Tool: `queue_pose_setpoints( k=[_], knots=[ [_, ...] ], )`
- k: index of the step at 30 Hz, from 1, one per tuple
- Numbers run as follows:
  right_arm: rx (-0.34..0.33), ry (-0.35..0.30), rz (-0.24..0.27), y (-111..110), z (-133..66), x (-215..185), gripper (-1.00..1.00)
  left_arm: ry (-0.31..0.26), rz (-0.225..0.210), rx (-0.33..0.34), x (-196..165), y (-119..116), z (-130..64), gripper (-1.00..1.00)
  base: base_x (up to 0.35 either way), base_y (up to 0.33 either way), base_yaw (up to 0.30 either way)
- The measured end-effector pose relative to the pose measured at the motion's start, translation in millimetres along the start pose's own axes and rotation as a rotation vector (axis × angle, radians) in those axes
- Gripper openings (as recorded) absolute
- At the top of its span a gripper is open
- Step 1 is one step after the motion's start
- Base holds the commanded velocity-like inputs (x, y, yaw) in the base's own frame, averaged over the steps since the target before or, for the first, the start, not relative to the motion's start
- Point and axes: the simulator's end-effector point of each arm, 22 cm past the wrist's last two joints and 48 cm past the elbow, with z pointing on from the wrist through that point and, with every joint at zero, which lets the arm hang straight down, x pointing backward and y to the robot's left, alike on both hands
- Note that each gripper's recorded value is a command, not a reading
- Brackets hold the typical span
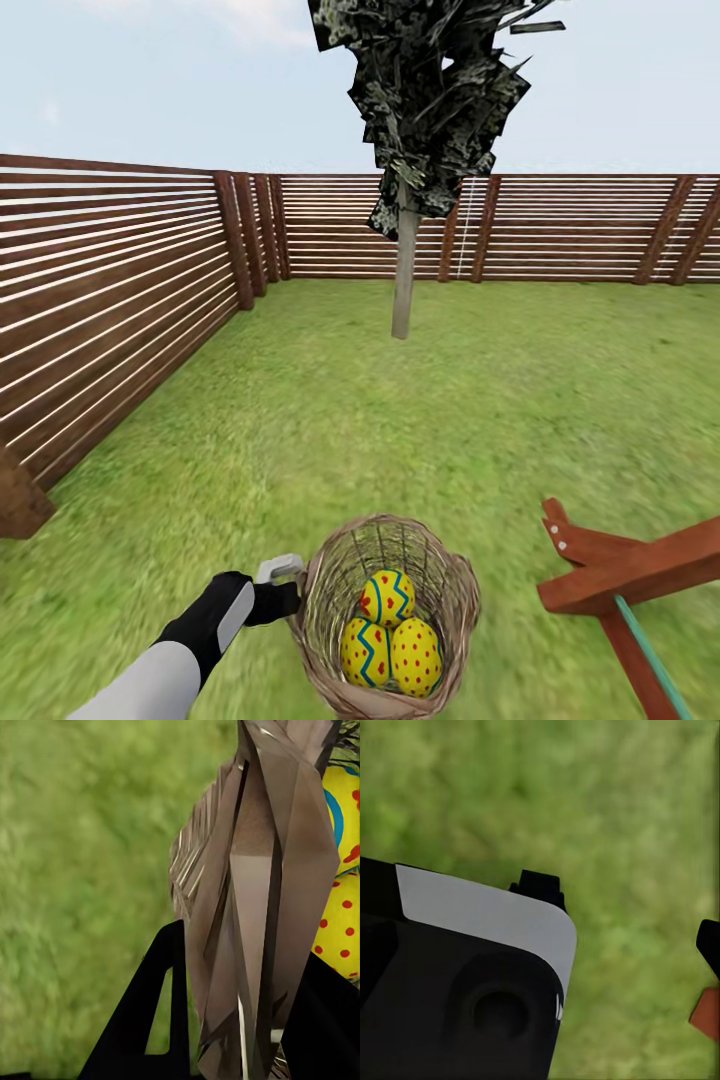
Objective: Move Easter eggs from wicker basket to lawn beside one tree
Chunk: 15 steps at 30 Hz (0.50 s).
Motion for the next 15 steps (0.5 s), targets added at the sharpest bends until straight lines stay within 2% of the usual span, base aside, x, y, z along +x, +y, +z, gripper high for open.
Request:
queue_pose_setpoints(
  k=[15],
  knots=[
    [0.000,0.000,-0.001,0.1,0.0,0.0,1.00,0.000,0.000,-0.001,0.0,0.2,0.0,-1.00,0.319,0.000,0.000]
  ],
)
